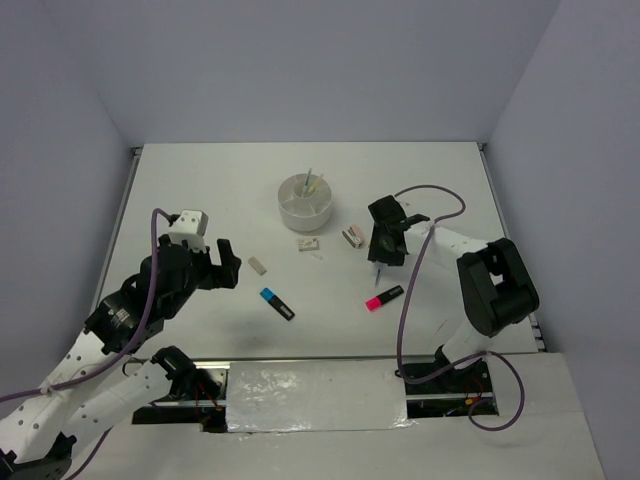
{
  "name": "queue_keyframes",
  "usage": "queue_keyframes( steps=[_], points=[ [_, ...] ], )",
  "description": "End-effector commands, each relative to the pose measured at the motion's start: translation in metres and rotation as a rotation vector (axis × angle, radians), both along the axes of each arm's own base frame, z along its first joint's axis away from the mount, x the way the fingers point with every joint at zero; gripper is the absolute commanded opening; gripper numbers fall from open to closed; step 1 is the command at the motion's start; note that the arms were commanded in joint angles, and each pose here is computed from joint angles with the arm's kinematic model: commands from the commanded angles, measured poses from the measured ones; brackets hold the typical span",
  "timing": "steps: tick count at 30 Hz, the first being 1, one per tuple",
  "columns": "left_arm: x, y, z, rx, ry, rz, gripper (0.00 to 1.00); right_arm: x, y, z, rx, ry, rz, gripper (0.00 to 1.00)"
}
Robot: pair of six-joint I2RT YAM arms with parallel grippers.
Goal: Sort the stationery into containers
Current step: Pick up the pen from the center of the board.
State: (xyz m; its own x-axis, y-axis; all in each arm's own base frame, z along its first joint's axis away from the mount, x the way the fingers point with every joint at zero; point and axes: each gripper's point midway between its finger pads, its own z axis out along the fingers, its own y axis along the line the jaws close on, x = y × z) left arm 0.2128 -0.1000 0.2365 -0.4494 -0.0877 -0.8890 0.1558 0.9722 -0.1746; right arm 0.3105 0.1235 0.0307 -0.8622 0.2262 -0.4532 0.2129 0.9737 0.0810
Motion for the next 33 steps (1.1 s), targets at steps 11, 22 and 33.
queue_keyframes(
  steps=[11,22,33],
  points=[
    [0.002,-0.010,0.009,-0.017,-0.019,-0.044,0.99,0.012,0.003,-0.024,0.059,0.014,-0.061,0.32],
    [0.008,-0.021,-0.008,-0.060,0.098,0.008,0.99,0.019,-0.012,0.015,0.059,-0.085,-0.113,0.04],
    [0.041,-0.082,-0.052,-0.334,0.290,0.205,0.99,0.004,-0.031,0.142,0.117,-0.386,-0.096,0.00]
  ],
)
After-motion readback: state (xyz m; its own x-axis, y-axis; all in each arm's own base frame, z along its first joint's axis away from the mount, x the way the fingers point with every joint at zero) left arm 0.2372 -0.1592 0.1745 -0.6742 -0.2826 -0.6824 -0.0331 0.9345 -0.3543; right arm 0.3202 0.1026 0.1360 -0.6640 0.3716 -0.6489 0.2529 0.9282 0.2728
